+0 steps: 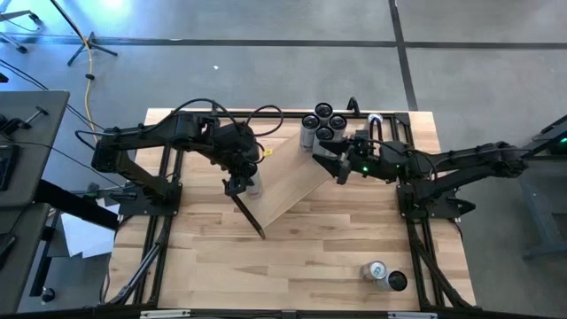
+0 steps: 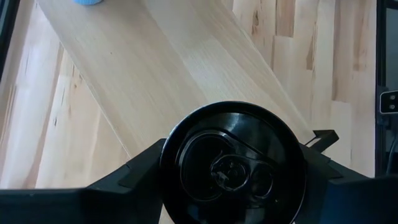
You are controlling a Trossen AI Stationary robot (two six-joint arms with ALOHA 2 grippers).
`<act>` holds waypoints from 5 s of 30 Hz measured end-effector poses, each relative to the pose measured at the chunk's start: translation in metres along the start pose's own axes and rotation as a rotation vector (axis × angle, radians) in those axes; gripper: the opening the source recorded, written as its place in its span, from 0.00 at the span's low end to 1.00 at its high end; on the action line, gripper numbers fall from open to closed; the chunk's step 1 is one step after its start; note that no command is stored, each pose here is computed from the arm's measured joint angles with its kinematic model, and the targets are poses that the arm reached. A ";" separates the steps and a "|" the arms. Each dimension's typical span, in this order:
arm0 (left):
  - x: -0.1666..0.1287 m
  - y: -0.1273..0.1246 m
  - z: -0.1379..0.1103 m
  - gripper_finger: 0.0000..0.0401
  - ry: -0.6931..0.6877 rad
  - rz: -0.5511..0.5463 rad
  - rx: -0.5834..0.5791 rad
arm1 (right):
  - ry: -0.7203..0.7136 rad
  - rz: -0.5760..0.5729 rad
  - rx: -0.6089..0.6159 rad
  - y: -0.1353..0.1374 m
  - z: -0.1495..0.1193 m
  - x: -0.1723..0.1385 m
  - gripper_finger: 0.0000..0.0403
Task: Place canned beverage on shelf
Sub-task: Put the top white-pink soda can on the shelf
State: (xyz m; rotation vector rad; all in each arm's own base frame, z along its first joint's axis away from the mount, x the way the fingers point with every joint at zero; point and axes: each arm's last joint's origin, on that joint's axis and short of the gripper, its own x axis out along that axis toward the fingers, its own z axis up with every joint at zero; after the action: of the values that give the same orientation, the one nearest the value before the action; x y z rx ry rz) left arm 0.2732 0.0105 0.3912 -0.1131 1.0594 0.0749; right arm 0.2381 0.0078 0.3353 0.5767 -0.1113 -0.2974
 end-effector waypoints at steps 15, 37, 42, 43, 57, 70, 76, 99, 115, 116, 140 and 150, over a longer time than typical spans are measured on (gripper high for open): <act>0.000 0.000 0.001 0.61 -0.011 0.002 0.047 | -0.007 0.007 0.004 0.001 0.000 0.001 0.87; 0.001 0.000 0.002 0.62 -0.012 0.001 0.045 | 0.005 0.026 0.004 0.001 0.000 0.001 0.87; 0.001 0.000 0.001 0.64 -0.005 0.002 0.045 | 0.005 0.027 0.004 0.001 0.000 0.001 0.87; 0.001 0.000 0.001 0.65 -0.006 0.001 0.045 | 0.005 0.027 0.004 0.001 0.000 0.001 0.87; 0.001 0.000 0.002 0.72 -0.008 0.017 0.046 | 0.005 0.027 0.004 0.001 0.000 0.001 0.87; 0.001 0.001 0.002 0.72 -0.009 0.054 0.045 | 0.005 0.027 0.004 0.001 0.000 0.001 0.87; 0.001 0.001 0.002 0.72 -0.010 0.054 0.046 | 0.005 0.027 0.004 0.001 0.000 0.001 0.87; 0.001 0.001 0.007 0.72 -0.062 0.054 0.045 | 0.005 0.026 0.004 0.001 0.000 0.001 0.87; 0.001 0.001 0.006 0.93 -0.062 0.053 0.009 | 0.005 0.027 0.004 0.001 0.000 0.001 0.87; 0.001 0.001 0.007 0.95 -0.062 0.053 0.009 | 0.005 0.026 0.004 0.001 0.000 0.001 0.87; -0.001 0.001 0.009 0.99 -0.101 0.049 0.001 | 0.010 0.023 0.001 0.001 -0.001 0.001 0.87; -0.031 -0.001 0.019 0.99 -0.210 0.038 0.000 | 0.011 0.023 0.001 0.001 -0.001 0.001 0.87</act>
State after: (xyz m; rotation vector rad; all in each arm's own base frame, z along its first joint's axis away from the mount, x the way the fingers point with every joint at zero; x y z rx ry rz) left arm 0.2745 0.0122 0.4274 -0.0831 0.8519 0.1189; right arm 0.2393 0.0086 0.3351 0.5780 -0.1077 -0.2723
